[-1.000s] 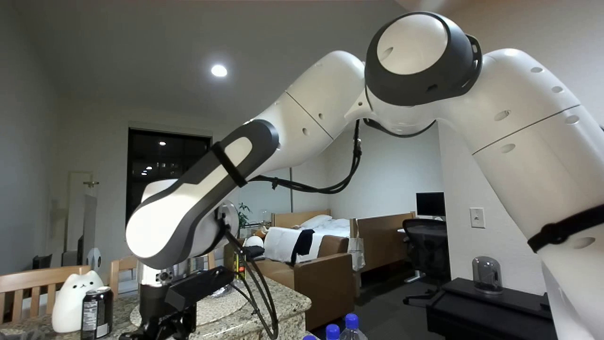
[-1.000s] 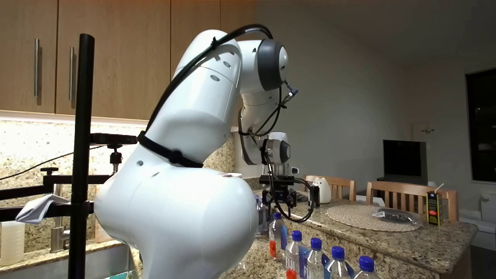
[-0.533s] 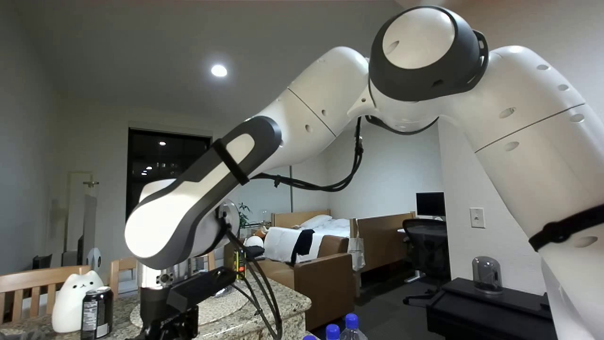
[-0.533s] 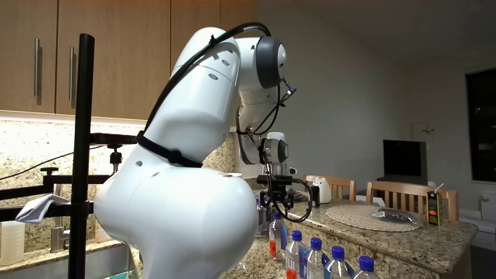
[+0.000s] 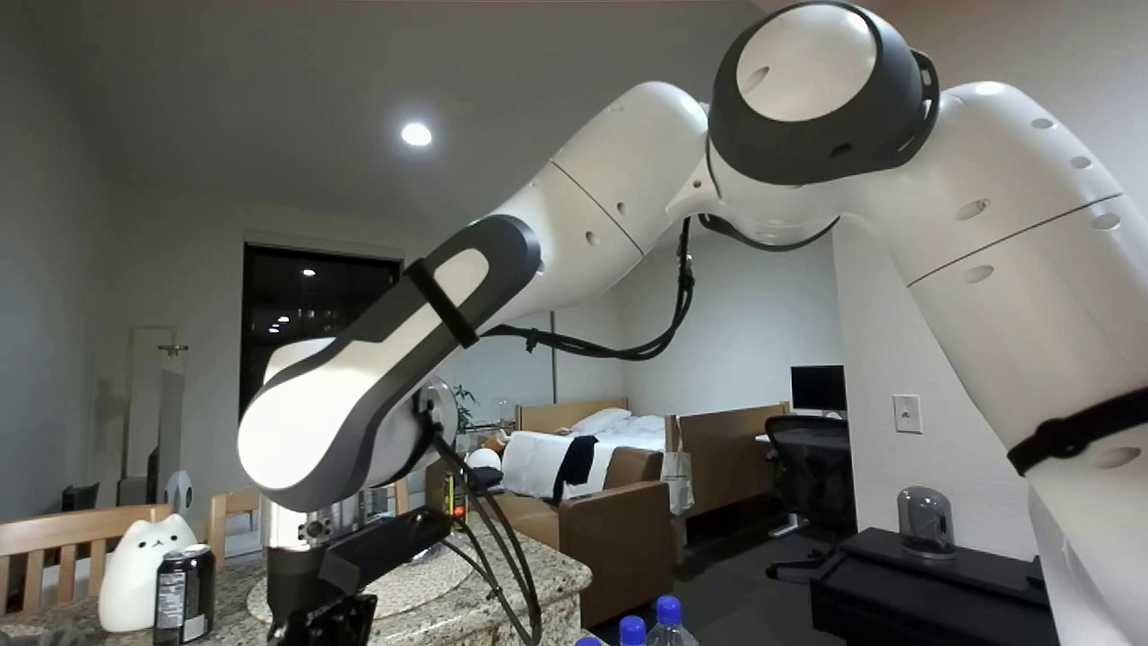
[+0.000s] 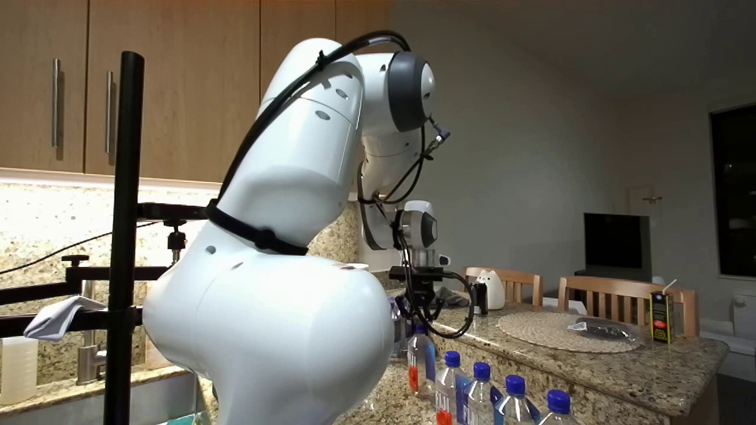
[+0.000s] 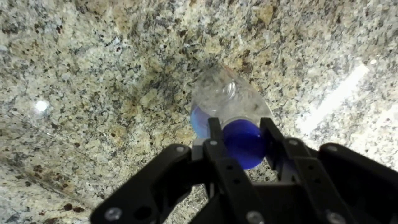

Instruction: Arrange the bottles on the counter in a straight line

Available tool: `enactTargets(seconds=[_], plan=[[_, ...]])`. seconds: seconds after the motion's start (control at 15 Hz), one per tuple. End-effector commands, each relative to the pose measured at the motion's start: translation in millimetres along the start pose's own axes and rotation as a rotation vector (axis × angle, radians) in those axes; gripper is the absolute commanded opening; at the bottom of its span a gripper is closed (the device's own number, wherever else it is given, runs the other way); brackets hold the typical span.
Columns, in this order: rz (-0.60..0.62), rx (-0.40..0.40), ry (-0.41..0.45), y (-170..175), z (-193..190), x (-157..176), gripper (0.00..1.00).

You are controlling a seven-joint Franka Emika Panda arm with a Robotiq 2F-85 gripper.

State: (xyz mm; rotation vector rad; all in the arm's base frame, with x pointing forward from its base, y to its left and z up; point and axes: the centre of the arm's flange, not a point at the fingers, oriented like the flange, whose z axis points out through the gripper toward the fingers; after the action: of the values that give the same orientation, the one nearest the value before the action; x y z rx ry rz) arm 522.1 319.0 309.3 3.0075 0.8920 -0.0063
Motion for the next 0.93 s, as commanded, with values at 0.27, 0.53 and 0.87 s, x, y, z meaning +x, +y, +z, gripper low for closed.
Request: enactTargets(seconds=[0.27, 0.53, 0.87], plan=[[0.010, -0.047, -0.020, 2, -24, -38, 0.15], [0.018, -0.056, -0.030, 11, -26, -66, 0.15], [0.030, -0.050, -0.056, 22, -10, -98, 0.15]])
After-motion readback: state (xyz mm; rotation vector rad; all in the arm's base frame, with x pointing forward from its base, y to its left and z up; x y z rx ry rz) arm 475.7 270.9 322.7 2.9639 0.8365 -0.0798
